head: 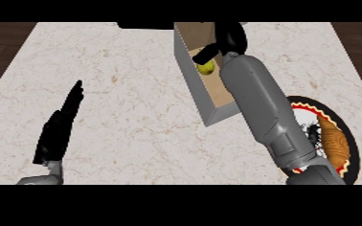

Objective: Pick the pear from the plate and place it in the cardboard box

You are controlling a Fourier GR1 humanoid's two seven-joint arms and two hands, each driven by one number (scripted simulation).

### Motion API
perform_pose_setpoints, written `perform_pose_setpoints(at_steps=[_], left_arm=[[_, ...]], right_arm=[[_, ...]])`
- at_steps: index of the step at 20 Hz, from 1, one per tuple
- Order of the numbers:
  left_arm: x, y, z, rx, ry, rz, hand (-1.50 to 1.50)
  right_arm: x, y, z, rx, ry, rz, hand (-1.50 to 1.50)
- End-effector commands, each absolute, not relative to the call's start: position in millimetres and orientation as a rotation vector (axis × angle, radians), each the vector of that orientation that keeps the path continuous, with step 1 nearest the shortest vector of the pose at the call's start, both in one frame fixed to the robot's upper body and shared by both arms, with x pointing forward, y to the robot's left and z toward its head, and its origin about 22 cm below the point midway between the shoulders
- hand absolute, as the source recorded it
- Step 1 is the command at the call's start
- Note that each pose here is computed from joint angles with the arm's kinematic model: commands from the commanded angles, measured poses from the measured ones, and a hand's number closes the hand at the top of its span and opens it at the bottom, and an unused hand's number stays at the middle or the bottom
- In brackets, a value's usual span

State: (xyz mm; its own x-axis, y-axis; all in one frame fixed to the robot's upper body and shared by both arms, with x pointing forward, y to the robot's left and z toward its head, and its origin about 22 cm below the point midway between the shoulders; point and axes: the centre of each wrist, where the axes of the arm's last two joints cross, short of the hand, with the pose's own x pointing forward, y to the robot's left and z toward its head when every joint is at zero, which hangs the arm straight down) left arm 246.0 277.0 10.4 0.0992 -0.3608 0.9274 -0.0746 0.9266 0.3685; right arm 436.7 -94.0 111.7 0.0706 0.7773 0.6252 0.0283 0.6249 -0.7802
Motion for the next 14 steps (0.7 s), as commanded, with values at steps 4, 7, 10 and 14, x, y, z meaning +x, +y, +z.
perform_pose_setpoints(at_steps=[4, 7, 10, 14], left_arm=[[241, 276, 4, 0.371, -1.463, -0.223, 0.00], [242, 285, 13, 0.375, -1.445, -0.209, 0.00], [235, 287, 12, 0.382, -1.443, -0.208, 0.00], [244, 275, 13, 0.373, -1.460, -0.202, 0.00]], right_arm=[[441, -111, 109, -0.707, -1.579, 0.280, -1.50], [442, -119, 108, -0.676, -1.614, 0.137, -1.50], [446, -150, 123, -0.592, -1.684, 0.003, -1.50], [444, -201, 126, -0.571, -1.714, -0.164, -1.50]])
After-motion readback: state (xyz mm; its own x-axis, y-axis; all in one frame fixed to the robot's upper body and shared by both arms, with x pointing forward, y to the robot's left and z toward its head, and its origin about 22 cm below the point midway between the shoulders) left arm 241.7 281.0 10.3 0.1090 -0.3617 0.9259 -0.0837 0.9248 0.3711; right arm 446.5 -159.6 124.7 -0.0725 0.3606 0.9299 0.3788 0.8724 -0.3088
